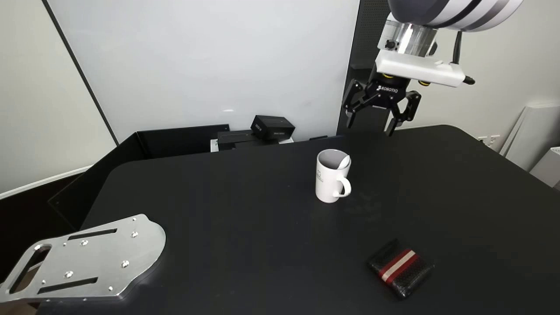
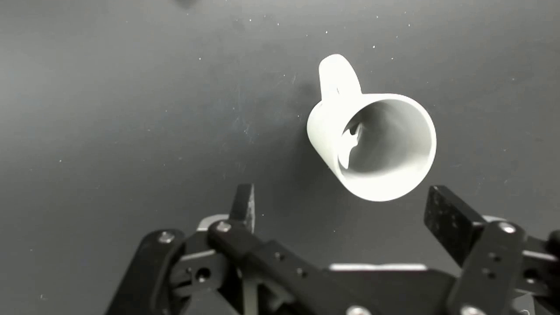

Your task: Remove the spoon from the mug, place the spoon back in the mug, remove the spoon from the mug

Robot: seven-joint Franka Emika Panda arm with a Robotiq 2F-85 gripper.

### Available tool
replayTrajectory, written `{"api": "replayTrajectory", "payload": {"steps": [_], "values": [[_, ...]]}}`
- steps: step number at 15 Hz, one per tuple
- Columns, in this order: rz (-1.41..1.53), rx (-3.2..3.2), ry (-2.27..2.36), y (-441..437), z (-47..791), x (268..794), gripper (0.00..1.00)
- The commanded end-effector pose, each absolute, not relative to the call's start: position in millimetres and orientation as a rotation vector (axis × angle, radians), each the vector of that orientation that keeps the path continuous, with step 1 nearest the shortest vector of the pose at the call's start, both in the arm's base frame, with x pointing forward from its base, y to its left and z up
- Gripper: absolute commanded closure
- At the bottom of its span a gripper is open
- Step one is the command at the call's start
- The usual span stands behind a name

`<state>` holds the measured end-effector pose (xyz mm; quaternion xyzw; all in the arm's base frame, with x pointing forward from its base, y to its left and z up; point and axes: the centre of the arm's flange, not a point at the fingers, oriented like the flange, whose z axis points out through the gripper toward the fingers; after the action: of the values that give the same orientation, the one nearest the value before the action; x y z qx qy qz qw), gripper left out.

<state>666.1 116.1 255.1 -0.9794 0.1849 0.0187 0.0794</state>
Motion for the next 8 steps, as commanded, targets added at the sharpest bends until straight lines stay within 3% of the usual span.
{"api": "replayTrajectory", "payload": {"steps": [1,8], "values": [[0.091,-2.914,0.563,116.0,239.1,663.8,0.0],[0.106,-2.932,0.566,119.9,208.1,660.3,0.0]]}}
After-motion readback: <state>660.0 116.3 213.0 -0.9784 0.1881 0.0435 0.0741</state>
